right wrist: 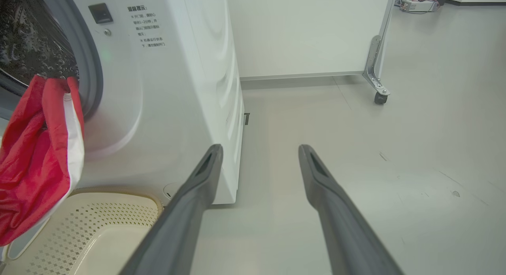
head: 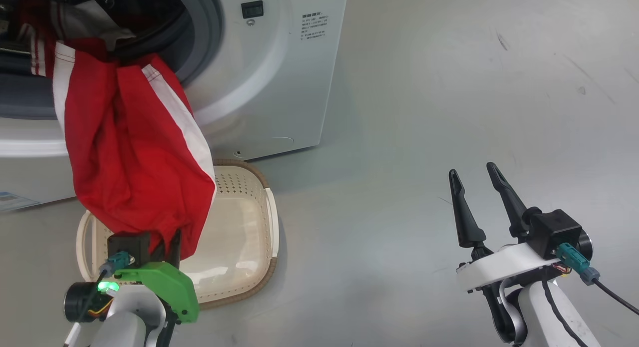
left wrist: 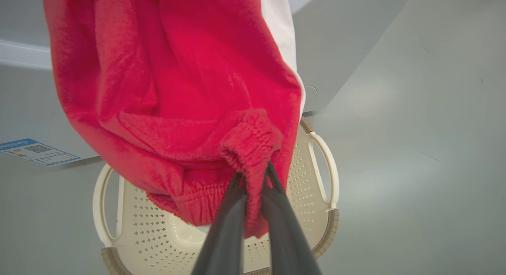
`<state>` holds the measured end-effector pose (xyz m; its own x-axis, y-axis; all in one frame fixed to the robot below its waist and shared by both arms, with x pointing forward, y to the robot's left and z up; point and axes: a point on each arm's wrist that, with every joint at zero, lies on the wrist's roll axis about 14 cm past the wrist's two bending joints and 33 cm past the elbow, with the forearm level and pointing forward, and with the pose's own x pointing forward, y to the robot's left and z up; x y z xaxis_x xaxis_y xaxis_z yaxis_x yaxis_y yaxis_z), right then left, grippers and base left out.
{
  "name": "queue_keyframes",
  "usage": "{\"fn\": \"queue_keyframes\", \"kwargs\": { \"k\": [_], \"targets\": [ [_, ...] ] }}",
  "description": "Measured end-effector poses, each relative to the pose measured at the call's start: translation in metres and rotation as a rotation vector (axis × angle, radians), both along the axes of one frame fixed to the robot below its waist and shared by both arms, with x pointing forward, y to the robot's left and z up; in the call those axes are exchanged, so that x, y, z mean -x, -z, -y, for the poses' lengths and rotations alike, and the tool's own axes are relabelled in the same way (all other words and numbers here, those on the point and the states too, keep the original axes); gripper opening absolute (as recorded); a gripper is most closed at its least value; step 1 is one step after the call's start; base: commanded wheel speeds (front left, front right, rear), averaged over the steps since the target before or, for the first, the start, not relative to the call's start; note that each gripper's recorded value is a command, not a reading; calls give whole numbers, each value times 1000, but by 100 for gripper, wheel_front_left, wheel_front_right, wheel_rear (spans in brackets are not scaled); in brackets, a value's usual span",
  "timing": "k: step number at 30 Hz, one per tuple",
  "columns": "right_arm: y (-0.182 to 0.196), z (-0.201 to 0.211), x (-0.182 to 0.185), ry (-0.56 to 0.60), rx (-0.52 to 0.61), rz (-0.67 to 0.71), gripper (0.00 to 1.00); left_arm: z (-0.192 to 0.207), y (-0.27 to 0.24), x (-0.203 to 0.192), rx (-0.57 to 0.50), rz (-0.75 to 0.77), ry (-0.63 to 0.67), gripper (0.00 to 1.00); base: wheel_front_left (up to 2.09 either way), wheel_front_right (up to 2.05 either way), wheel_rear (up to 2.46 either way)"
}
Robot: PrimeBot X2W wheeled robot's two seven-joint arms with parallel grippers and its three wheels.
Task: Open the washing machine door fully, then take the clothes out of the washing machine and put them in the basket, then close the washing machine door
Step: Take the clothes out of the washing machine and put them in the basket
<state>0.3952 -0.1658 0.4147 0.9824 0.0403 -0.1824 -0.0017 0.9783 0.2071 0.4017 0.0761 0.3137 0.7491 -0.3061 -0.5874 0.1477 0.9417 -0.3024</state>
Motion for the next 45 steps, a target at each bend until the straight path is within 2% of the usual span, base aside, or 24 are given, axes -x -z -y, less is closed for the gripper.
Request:
{"fn": "queue_keyframes", "kwargs": {
  "k": [9, 14, 15, 16, 17, 18, 31, 45],
  "targets": [
    [8, 12, -7, 31, 15, -16, 100, 10, 32, -17, -1, -104, 13, 0, 0, 0, 0],
    [13, 10, -12, 19, 16, -25, 100, 4, 46, -28, 7, -142, -35, 0, 0, 0, 0],
    [12, 9, -14, 15, 15, -22, 100, 2, 48, -30, 3, -144, -39, 4, 0, 0, 0],
    [12, 10, -15, 19, 15, -20, 100, 1, 52, -30, 3, -155, -44, 60, 0, 0, 0],
    [13, 12, -15, 24, 16, -22, 100, 2, 54, -31, 4, -161, -43, 97, 0, 0, 0],
    [14, 14, -15, 29, 18, -25, 100, 2, 55, -33, 5, -155, -46, 100, 0, 0, 0],
    [16, 27, -14, 77, 24, -34, 100, 4, 68, -31, 3, -167, -51, 100, 0, 0, 0],
    [9, 14, -24, 45, 3, -2, 100, -23, 20, -63, 1, 94, -143, 100, 0, 0, 0]
  ]
}}
